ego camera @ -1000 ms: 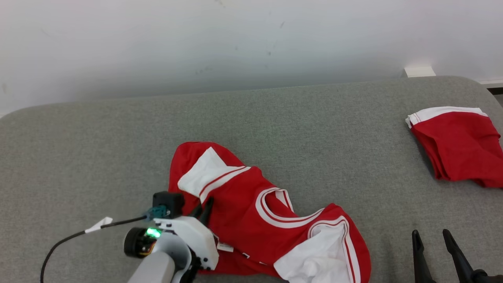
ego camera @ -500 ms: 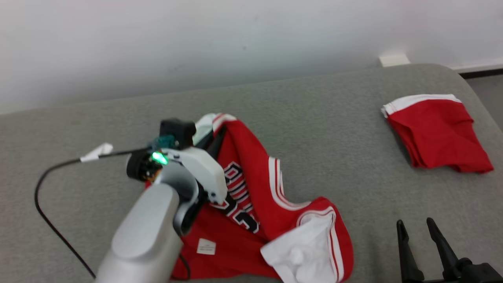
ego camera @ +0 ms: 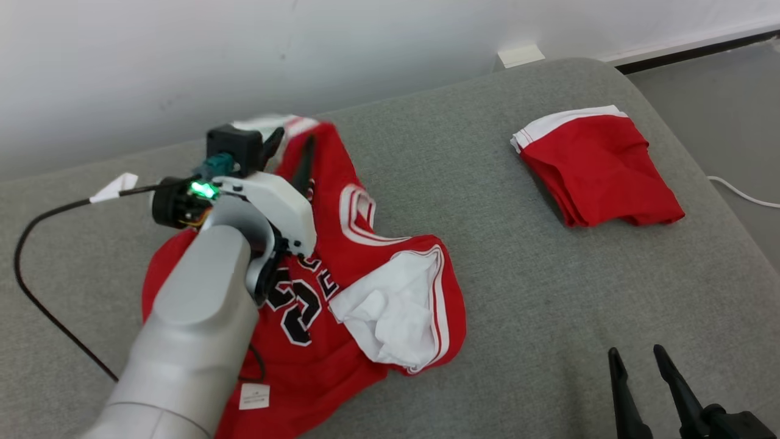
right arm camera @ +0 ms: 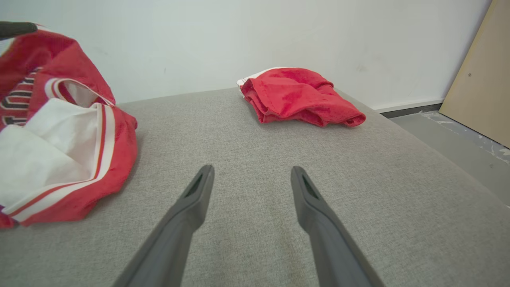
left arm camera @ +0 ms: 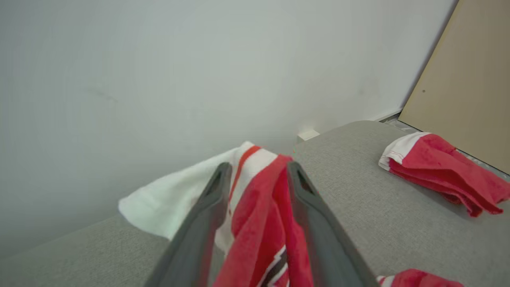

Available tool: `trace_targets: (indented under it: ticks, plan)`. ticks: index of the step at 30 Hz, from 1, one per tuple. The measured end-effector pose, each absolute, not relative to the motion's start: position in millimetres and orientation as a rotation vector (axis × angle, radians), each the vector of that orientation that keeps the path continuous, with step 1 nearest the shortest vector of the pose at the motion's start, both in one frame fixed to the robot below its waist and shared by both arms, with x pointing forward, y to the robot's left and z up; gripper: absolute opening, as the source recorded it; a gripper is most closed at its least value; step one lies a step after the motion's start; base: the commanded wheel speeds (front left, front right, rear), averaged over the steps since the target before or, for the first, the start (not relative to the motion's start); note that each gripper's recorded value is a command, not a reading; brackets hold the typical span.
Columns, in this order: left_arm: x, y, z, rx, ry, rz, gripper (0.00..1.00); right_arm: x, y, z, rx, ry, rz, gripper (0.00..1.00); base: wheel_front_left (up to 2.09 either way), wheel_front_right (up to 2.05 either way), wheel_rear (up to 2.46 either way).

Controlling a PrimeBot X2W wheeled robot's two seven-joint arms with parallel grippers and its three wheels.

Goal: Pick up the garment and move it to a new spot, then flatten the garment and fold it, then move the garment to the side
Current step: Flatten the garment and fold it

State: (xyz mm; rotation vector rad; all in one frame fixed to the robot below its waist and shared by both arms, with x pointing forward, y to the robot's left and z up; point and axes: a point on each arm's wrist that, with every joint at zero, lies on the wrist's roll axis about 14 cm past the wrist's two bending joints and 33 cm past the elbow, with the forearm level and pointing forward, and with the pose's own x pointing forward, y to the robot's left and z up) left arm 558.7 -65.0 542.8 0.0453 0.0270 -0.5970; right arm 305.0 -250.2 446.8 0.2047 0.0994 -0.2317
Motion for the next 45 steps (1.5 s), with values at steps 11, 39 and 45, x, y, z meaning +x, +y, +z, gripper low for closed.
trace_targets:
  ticks: [11,39,45]
  plan:
    - [519.1,-24.1,488.7,0.036,0.153,-0.543,1.00,315.7,-239.3,453.5,0.204,0.072,-0.180,1.00,0.00,0.00,0.00]
    - [374.4,76.8,433.8,-0.178,0.378,-0.281,1.00,337.3,-183.7,455.1,0.206,0.072,0.016,1.00,0.00,0.00,0.00]
    - [379.5,73.3,441.1,-0.181,0.371,-0.290,1.00,339.8,-182.0,452.5,0.205,0.081,0.020,1.00,0.00,0.00,0.00]
